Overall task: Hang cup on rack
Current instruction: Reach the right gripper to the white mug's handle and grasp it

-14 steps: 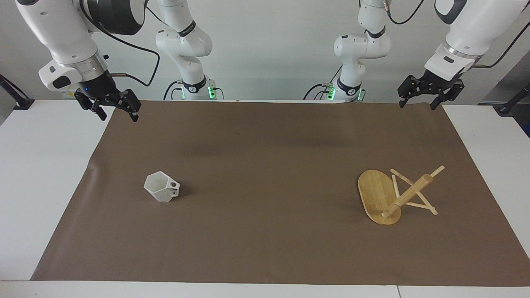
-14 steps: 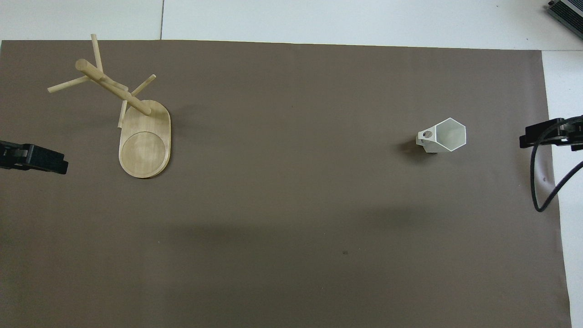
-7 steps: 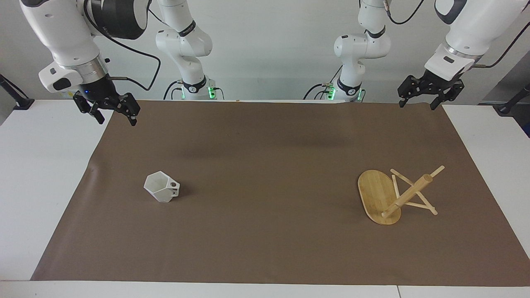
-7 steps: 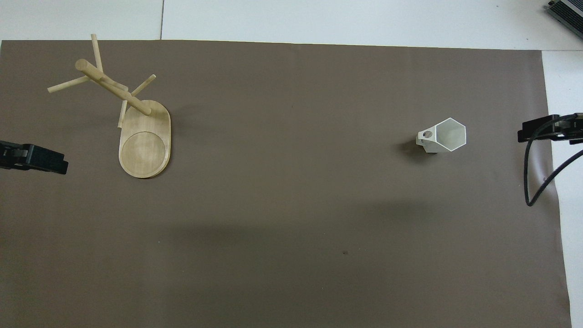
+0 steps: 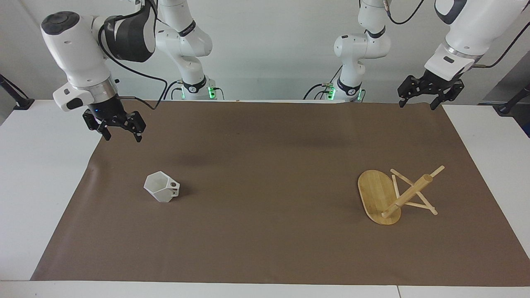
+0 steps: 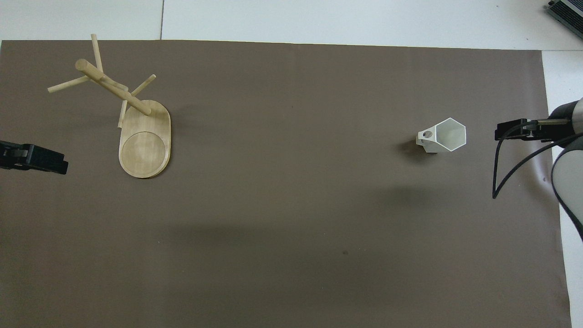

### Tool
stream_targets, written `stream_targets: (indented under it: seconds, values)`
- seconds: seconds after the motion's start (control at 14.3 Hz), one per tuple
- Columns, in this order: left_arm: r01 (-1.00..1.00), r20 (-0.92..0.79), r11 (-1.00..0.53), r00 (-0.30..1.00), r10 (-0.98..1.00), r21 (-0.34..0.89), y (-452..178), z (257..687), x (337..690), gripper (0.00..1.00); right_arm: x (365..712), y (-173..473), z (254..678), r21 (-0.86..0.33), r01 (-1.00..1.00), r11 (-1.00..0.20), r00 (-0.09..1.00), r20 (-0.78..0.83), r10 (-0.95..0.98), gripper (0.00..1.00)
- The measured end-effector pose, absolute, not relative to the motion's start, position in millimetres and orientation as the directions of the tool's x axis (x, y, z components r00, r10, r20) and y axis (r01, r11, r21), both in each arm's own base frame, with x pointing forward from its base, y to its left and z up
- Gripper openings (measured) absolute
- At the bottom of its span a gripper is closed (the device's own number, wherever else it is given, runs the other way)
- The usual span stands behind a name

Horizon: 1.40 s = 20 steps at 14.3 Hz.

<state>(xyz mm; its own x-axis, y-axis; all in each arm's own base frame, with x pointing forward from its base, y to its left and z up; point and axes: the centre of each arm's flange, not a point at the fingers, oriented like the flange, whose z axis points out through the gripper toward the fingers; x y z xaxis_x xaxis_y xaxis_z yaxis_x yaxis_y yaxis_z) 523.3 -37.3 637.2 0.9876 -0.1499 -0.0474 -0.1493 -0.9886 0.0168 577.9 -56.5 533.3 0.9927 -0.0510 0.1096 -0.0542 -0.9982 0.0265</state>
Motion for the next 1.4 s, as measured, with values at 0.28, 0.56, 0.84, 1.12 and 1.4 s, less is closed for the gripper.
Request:
stream_targets:
  seconds: [0.28, 0.56, 0.84, 1.12, 1.4]
  values:
    - [-0.149, -0.047, -0.989, 0.988, -0.15, 0.017, -37, 637, 523, 1.0, 586, -57, 492, 0.024, -0.052, -0.998, 0.994, 0.098, -0.05, 1.0]
    - [-0.149, -0.047, -0.989, 0.988, -0.15, 0.017, -37, 637, 523, 1.0, 603, -57, 454, 0.021, -0.048, -0.999, 0.991, 0.124, -0.045, 1.0]
    - [-0.149, -0.048, -0.989, 0.988, -0.15, 0.017, -37, 637, 523, 1.0, 613, -57, 428, 0.019, -0.046, -0.999, 0.99, 0.136, -0.043, 1.0]
    - [-0.149, -0.048, -0.989, 0.988, -0.15, 0.017, -37, 637, 523, 1.0, 615, -55, 407, 0.018, -0.041, -0.999, 0.988, 0.15, -0.038, 1.0]
    - [-0.149, -0.048, -0.989, 0.988, -0.15, 0.017, -37, 637, 523, 1.0, 618, -52, 384, 0.016, -0.036, -0.999, 0.986, 0.165, -0.033, 1.0]
